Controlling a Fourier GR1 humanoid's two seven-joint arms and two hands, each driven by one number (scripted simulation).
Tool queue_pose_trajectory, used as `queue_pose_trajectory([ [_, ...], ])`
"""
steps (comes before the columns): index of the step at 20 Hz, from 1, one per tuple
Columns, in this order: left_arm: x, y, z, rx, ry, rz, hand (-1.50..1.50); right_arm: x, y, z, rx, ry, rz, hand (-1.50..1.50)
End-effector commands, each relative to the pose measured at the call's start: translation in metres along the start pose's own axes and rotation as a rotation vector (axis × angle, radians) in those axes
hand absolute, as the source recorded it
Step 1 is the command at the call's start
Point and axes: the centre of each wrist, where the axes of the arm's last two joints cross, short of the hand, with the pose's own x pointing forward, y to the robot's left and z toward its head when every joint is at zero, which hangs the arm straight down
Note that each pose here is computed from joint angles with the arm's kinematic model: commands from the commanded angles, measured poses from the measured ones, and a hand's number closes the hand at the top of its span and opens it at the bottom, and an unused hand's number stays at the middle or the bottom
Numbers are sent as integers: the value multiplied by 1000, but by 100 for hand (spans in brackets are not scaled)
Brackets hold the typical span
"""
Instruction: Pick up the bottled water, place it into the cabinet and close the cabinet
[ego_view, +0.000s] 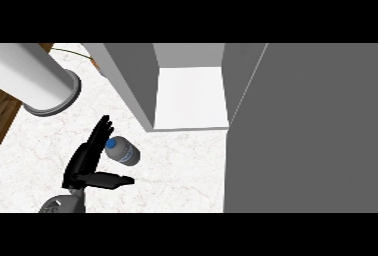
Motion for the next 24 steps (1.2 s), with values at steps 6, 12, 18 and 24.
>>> queue_pose_trajectory([
  [6, -33, -9, -18, 8, -3, 99, -150, 43, 21, 11, 45, -87, -63, -150],
  [12, -63, -12, -2, -71, -23, 214, -150, 40, 16, 17, 47, -77, -60, -150],
  [18, -61, -16, -18, -111, -65, 293, 150, 50, 19, 16, 33, -85, -48, -150],
  [24, -75, -15, -10, -114, -95, 469, 150, 46, 15, 16, 28, -94, -41, -150],
])
